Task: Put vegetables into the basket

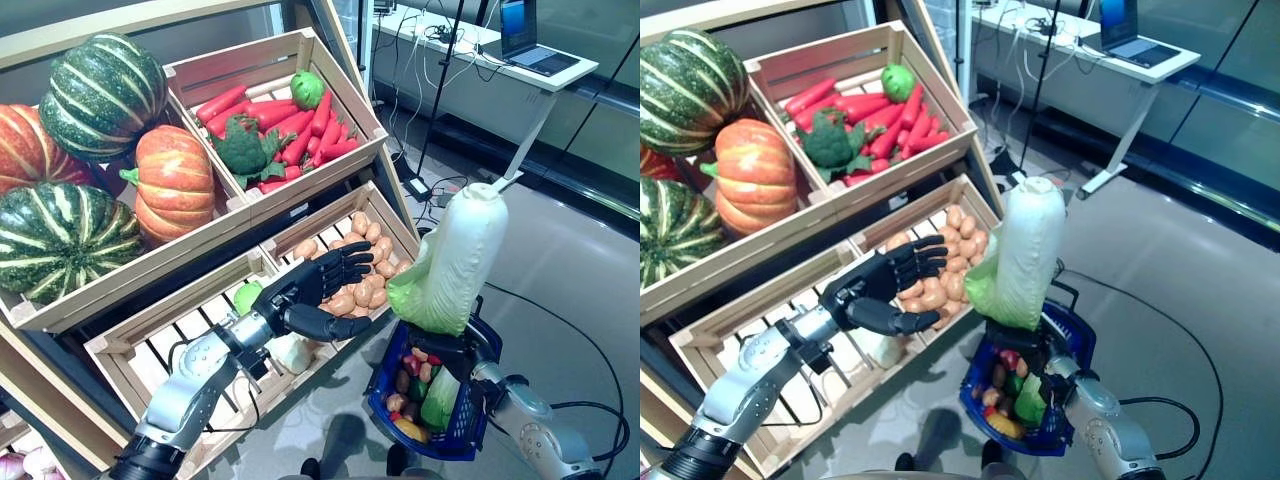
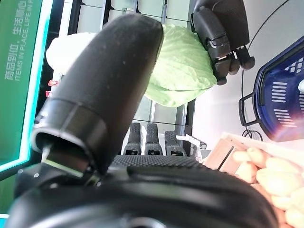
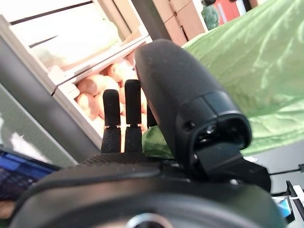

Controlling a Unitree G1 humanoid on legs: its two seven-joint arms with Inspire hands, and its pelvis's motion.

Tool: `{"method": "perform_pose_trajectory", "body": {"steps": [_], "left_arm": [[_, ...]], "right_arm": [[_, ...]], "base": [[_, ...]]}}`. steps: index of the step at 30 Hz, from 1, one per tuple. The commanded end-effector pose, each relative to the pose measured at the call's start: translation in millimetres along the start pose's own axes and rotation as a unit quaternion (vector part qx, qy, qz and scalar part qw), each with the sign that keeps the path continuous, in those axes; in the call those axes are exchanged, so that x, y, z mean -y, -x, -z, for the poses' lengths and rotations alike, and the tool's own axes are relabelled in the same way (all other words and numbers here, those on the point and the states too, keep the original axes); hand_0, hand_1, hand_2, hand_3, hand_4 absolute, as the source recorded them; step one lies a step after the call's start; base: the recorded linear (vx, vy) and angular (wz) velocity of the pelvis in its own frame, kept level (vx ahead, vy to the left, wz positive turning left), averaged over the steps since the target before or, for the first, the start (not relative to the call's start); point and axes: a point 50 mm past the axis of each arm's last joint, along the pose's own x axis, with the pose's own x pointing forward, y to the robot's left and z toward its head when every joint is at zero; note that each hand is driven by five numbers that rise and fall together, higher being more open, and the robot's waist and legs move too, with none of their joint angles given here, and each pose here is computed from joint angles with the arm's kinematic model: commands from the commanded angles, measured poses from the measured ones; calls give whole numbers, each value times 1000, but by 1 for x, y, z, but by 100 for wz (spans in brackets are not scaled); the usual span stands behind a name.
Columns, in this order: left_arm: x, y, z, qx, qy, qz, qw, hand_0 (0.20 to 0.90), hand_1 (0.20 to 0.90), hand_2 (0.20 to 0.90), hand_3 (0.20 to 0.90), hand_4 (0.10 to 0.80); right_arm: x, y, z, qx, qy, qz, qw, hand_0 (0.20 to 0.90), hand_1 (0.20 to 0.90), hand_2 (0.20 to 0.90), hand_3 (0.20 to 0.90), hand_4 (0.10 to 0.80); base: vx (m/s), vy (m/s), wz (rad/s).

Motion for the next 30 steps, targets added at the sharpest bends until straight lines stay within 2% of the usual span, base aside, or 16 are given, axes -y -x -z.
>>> {"method": "perform_pose_trajectory", "body": {"steps": [1, 14, 22, 30], "left_arm": [[-10, -6, -44, 114, -26, -6, 993, 900, 900, 900, 900, 800], [-14, -16, -78, 210, -56, -10, 976, 900, 900, 900, 900, 800], [-12, -25, -94, 277, -32, -4, 960, 900, 900, 900, 900, 800], [-6, -35, -107, 314, -35, 19, 949, 900, 900, 900, 900, 800]], "right_arm": [[-3, -8, -60, 159, 6, 4, 987, 300, 300, 300, 300, 400], [15, -25, -87, 232, -50, 55, 970, 300, 300, 300, 300, 400], [17, -30, -132, 356, -158, 61, 919, 300, 300, 300, 300, 400], [21, -40, -153, 391, -225, 49, 891, 300, 300, 300, 300, 400]], "base": [[-36, -19, -1], [-177, -37, 0], [-175, -31, 9], [-84, 29, 6]]}}
